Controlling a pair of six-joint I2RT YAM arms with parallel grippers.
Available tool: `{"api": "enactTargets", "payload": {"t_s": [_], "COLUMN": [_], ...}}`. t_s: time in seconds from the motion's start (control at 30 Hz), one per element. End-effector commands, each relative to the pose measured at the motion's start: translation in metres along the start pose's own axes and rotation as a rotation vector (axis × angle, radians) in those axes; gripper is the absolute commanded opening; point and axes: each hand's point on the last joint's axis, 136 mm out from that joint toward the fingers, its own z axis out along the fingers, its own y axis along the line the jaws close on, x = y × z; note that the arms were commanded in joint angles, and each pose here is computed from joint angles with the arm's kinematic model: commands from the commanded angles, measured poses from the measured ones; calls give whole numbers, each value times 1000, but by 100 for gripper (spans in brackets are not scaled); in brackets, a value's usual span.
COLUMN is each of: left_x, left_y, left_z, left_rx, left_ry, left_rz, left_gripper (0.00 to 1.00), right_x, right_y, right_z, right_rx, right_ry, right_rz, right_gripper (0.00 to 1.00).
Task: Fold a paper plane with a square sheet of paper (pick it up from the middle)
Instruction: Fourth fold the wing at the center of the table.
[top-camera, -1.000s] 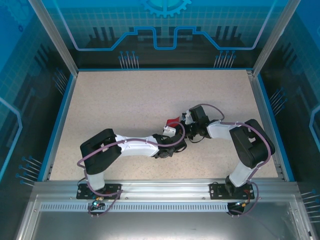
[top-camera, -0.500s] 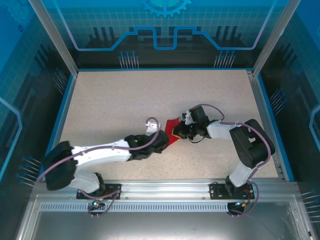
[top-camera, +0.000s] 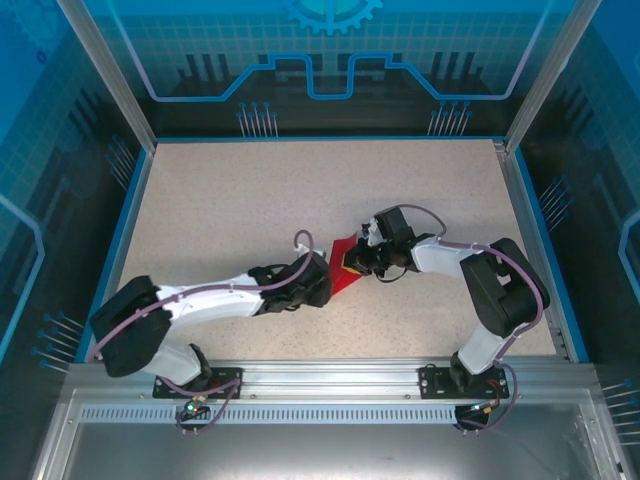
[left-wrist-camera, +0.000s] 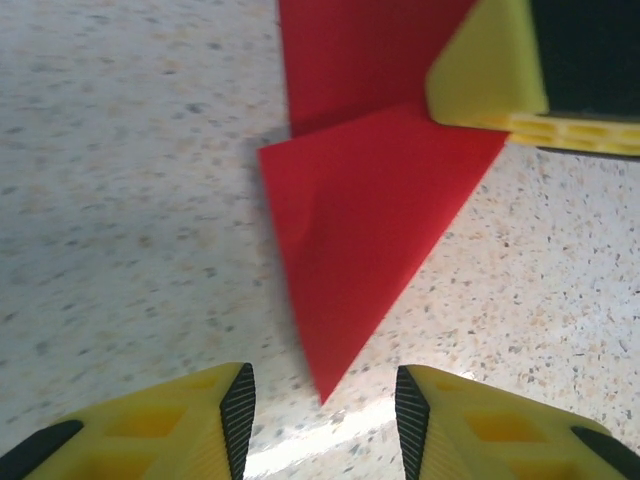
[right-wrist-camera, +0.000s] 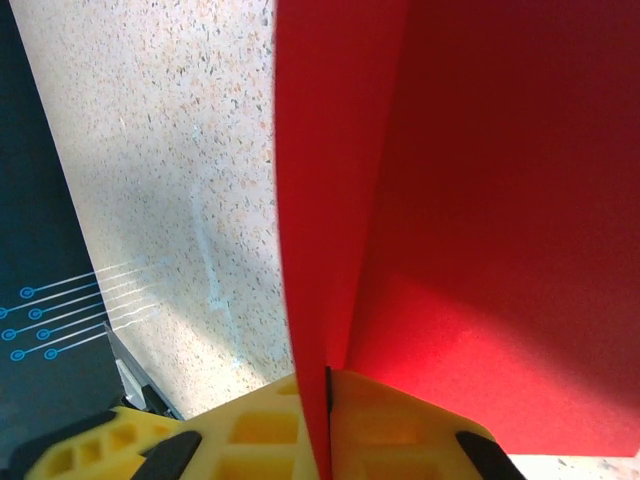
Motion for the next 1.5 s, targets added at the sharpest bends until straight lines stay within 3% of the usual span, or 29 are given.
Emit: {"api": "enactTargets", "payload": {"t_s": [0.0,0.3,0.47,1.3,1.47], "left_x": [-13,-9,-8,-3,-6], "left_y": [-26,-10,-6,-7,-9], "left_z": [8,32,33,42,40], "left_rx": [11,-251,-327,-346,-346], "left_ry": [-16,-47,-80,-65,-69], "left_rz": [81,122,135,155,155], "left_gripper": [43,38,35,22,24], "right_x": [6,6,5,6,6], "right_y": [10,12,12,14,13], "right_z": [-2,-3,-3,-2,-1], "right_rx": [-4,-4,-6,-15,-16], "right_ry": [20,16,15,19,21], "right_rz": [6,3,0,-8,-5], "right_gripper": [7,7,7,7,7]}}
